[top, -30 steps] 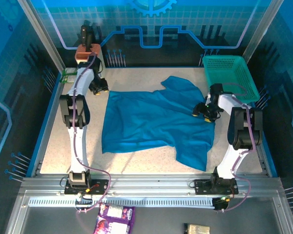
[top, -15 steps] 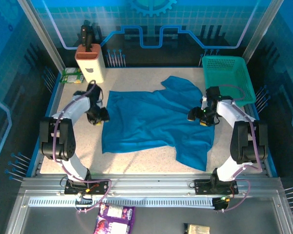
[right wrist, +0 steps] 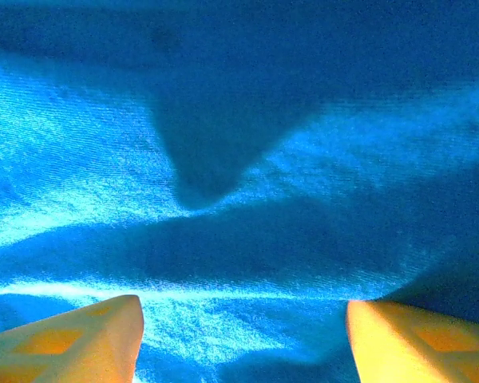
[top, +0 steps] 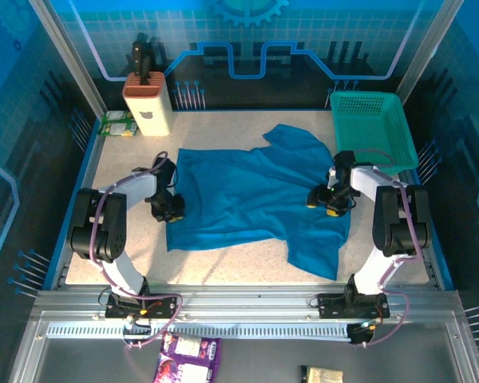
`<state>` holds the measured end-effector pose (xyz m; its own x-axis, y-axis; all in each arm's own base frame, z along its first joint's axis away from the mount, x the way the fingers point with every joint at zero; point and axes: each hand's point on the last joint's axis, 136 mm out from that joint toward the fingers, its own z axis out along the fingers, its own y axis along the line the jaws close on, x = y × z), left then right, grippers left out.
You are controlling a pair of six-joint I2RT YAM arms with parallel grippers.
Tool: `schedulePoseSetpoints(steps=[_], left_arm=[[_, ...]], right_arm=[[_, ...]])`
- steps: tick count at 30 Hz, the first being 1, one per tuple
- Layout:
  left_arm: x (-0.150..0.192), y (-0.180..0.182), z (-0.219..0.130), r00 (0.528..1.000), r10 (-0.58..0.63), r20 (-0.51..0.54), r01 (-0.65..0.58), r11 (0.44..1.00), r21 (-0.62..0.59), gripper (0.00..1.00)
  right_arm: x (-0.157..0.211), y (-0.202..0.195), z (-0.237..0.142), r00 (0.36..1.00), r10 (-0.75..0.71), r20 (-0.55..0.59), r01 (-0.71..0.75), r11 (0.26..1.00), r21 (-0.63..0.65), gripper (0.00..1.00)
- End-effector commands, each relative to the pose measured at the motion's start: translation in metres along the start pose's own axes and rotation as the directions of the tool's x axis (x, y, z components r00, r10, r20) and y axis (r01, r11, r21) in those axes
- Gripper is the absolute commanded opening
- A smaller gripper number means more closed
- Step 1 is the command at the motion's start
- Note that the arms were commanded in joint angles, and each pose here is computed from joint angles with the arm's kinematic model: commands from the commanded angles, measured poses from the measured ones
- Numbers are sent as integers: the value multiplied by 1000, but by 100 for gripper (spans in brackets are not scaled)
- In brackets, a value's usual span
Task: Fold the inside-out t-shirt
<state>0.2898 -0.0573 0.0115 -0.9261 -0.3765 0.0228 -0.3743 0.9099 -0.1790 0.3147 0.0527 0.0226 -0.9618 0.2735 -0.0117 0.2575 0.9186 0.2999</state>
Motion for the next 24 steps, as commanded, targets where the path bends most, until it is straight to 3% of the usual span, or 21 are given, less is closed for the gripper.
schedulePoseSetpoints(steps=[1,3,10,20,24], left_arm=[[10,-2,3,1000,-8,-15,8,1000,19,6],[10,2,-1,1000,-15,8,15,1000,7,0],[6,30,-25,982,-121,143,132,989,-64,0],[31,66,-25,924,-334,183,348,936,-46,0],[44,85,-26,885,-419,202,446,887,-116,0]], right_arm=[[5,-10,6,1000,28,-14,-28,999,29,70],[6,-14,6,999,37,-13,-37,998,44,70],[7,-34,5,992,126,8,-126,988,90,71],[12,-45,13,989,149,-15,-146,981,126,71],[12,-46,12,988,151,-14,-148,980,131,71]])
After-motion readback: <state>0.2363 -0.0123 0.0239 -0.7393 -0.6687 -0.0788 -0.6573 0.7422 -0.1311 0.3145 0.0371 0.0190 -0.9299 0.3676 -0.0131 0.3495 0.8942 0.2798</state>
